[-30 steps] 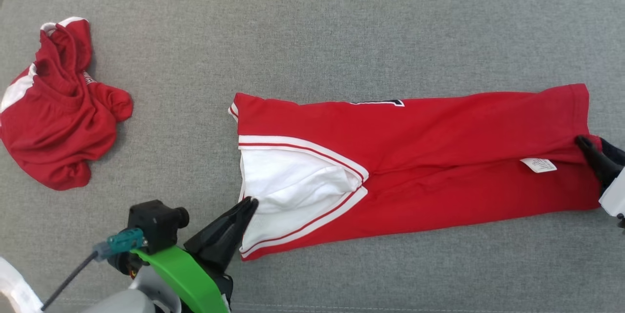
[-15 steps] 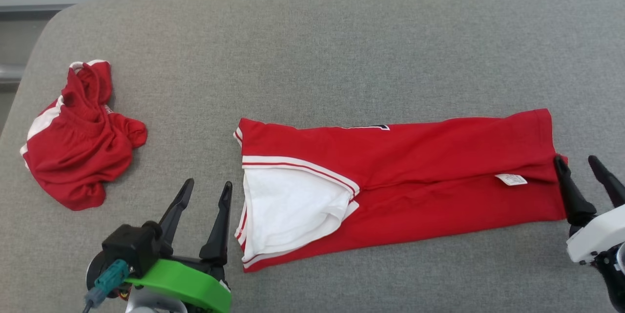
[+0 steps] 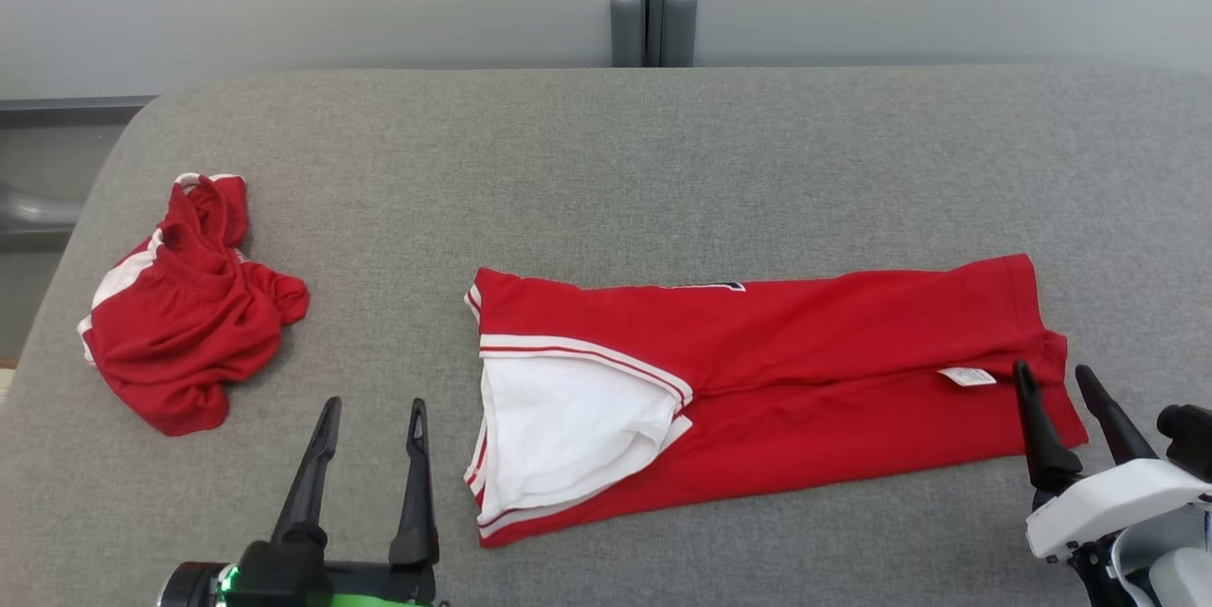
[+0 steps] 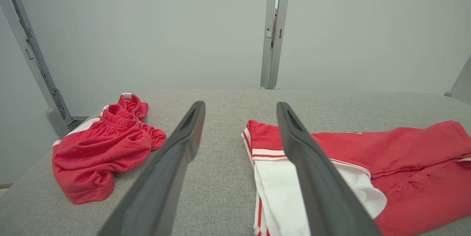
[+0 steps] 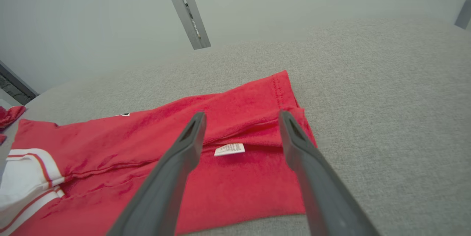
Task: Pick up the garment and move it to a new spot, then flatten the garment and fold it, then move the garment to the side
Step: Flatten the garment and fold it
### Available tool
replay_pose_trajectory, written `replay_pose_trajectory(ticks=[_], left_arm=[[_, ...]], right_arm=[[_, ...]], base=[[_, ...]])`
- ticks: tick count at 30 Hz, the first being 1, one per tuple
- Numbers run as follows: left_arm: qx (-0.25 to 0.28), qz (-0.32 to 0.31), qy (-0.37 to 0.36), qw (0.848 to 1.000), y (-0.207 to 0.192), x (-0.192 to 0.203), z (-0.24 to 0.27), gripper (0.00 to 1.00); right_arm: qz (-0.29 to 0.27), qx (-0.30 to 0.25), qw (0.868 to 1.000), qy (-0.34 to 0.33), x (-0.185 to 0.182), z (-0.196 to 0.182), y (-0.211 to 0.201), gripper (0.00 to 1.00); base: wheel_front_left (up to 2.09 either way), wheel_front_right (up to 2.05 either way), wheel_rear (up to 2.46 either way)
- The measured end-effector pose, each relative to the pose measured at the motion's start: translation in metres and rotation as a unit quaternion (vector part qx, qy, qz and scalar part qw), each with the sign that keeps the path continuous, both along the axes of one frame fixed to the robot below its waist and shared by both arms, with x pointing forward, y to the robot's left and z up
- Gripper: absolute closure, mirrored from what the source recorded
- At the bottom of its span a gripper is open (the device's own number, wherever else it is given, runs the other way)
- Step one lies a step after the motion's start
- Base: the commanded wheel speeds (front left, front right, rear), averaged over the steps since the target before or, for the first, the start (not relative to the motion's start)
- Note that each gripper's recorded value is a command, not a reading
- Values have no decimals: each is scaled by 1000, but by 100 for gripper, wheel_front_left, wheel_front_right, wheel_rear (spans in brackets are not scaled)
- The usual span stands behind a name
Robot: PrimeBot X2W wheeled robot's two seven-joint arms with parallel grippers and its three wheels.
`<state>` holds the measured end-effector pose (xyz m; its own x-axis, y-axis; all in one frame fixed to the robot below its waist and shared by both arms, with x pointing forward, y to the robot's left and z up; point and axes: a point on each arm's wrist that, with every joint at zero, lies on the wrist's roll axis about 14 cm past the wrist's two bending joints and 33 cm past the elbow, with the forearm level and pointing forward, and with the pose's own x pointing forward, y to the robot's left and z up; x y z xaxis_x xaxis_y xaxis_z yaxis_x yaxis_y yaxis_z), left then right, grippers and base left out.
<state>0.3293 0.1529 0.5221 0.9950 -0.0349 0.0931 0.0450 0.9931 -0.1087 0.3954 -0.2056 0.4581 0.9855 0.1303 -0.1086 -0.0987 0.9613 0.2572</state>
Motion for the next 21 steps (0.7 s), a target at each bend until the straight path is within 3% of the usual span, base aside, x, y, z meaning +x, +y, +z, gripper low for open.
replay_pose_trajectory(ticks=[12, 21], left_arm=[[31, 23, -11, 999, 2, -16, -2, 0], [25, 23, 11, 999, 2, -11, -14, 0]], right_arm=[[-30, 11, 999, 39, 18, -19, -17, 0], [-29, -6, 988, 150, 48, -48, -30, 0]], base=[[0, 0, 0], [0, 0, 0]])
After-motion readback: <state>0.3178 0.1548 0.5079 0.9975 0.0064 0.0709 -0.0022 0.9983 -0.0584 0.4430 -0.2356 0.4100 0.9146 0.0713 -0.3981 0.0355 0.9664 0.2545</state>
